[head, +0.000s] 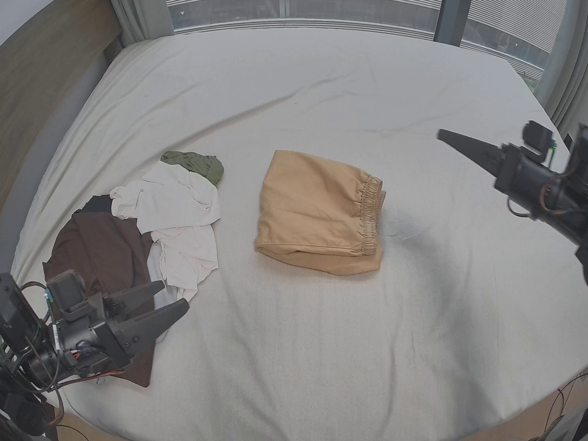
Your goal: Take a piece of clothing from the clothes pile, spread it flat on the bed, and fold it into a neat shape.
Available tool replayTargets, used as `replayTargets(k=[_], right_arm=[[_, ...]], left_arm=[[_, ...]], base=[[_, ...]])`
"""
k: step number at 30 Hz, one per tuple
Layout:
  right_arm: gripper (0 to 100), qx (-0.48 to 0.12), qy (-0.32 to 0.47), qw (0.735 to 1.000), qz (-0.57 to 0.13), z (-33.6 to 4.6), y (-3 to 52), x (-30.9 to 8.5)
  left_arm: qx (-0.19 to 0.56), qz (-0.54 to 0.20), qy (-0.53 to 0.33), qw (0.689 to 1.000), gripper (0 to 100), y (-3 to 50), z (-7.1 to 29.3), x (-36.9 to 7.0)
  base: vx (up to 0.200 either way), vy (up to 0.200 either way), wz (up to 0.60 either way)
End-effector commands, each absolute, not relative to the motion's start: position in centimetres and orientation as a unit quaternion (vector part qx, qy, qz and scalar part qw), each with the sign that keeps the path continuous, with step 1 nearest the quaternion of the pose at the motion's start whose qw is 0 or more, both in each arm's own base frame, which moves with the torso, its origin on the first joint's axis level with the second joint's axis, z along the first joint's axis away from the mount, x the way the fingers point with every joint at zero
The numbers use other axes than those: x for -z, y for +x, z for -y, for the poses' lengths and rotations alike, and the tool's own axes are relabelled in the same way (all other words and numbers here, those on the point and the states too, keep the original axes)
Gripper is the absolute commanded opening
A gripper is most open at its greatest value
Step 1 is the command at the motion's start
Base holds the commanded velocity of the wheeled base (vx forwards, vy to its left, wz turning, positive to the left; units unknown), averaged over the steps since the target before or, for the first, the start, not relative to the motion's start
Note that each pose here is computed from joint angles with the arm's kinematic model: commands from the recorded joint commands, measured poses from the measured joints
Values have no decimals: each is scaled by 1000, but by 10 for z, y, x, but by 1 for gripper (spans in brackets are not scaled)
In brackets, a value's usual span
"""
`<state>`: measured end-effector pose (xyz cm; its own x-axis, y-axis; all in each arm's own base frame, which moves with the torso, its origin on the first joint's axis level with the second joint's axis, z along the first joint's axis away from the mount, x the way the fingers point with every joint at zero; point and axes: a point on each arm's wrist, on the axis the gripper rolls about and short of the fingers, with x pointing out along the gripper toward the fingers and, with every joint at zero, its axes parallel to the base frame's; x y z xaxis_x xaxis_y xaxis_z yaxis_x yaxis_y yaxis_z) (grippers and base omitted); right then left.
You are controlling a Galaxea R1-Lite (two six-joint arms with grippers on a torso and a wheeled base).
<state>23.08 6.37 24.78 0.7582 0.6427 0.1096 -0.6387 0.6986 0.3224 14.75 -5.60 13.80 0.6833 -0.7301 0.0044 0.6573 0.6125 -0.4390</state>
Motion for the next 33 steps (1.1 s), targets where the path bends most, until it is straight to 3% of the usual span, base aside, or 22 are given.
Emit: replayTargets(k=[1, 16, 25, 27, 29, 33], right_arm=[[100, -259, 120, 956, 70, -13, 98, -223], [100, -261, 104, 951, 132, -10, 12, -156], [100, -232, 91, 964, 94, -11, -26, -104], [100, -190, 79, 978, 48, -9, -23, -92], [100, -95, 70, 993, 6, -5, -22, -81], [100, -8, 37, 999, 8, -1, -23, -82]], left_arm=[[402, -28, -235, 885, 100, 74, 34, -161], [351, 10, -208, 913, 100, -9, 9, -138], [330, 14, -172, 928, 100, -21, 6, -104], [313, 19, -142, 939, 100, -20, 5, -100], [285, 23, -120, 951, 100, -19, 4, -98], [192, -7, -92, 977, 100, -17, 2, -89]], base=[[0, 0, 0], [0, 0, 0], [0, 0, 0], [0, 0, 0], [0, 0, 0], [0, 0, 0]])
